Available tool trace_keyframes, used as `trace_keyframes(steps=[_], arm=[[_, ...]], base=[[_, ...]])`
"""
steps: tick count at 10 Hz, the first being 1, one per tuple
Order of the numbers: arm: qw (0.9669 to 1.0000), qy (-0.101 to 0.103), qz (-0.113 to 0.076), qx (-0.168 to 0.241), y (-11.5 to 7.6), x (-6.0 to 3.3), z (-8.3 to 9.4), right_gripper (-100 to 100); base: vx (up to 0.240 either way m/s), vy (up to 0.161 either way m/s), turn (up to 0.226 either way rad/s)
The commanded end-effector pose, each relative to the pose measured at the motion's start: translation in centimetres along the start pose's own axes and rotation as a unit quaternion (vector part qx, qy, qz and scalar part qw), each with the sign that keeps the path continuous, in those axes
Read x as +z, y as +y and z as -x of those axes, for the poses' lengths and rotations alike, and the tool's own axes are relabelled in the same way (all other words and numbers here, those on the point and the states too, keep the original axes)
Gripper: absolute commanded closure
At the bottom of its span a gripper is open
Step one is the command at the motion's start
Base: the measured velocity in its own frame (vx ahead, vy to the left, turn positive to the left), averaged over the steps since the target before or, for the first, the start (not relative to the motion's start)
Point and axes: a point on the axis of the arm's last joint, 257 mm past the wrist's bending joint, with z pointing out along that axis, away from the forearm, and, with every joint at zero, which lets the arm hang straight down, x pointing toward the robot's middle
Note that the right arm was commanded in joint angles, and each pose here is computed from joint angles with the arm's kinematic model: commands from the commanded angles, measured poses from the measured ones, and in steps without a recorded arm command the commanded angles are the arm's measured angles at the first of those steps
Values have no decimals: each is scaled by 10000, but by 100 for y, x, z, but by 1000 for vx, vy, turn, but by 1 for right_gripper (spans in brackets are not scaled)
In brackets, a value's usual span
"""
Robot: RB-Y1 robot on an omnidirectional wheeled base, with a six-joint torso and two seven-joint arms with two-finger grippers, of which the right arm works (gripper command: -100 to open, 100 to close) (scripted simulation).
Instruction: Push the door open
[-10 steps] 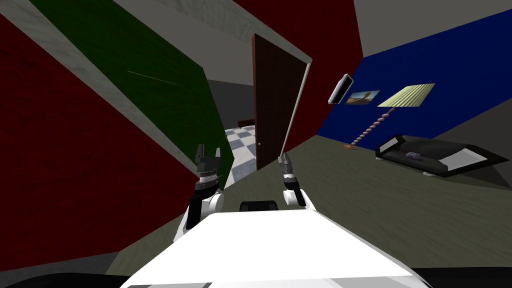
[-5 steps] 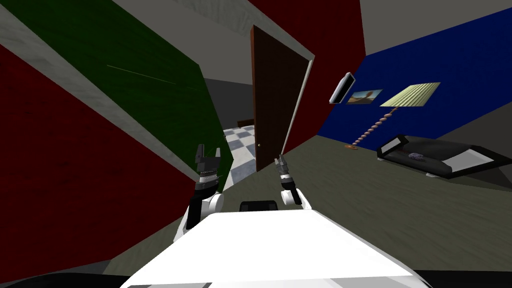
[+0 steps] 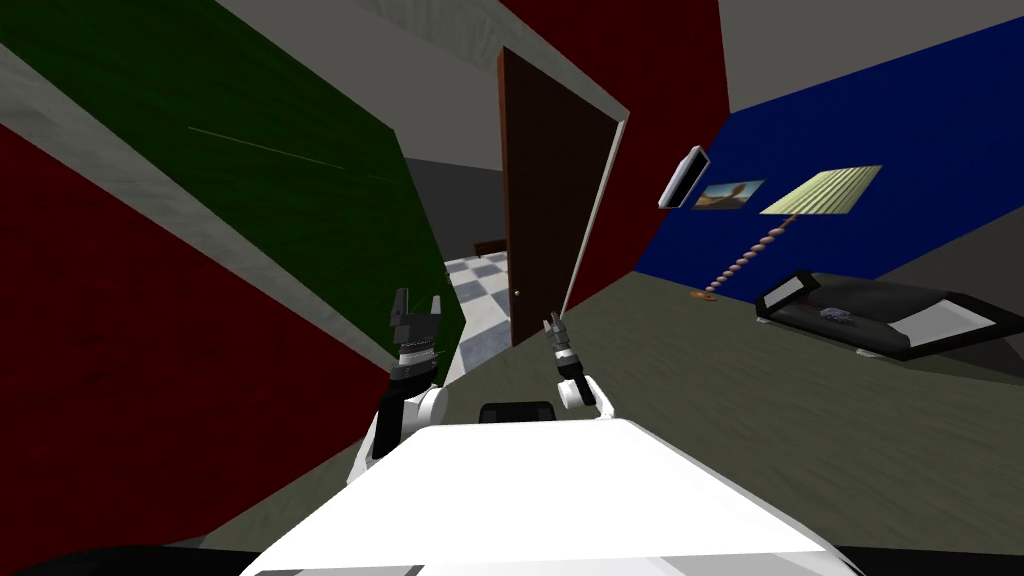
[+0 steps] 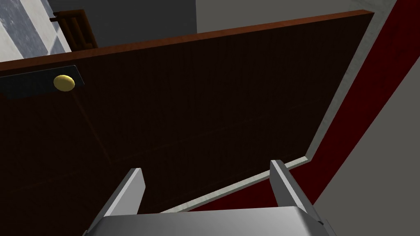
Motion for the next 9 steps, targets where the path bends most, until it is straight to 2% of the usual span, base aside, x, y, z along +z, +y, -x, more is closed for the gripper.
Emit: trace_keyframes(steps=[1, 5, 9], arm=[[9999, 107, -96, 26, -131, -2, -71, -100], [9987, 365, -356, 79, -453, -17, -255, -100], [9958, 612, -667, 111, -794, -82, -421, -100]], base=[[104, -26, -5], [105, -21, -6], [98, -28, -6]])
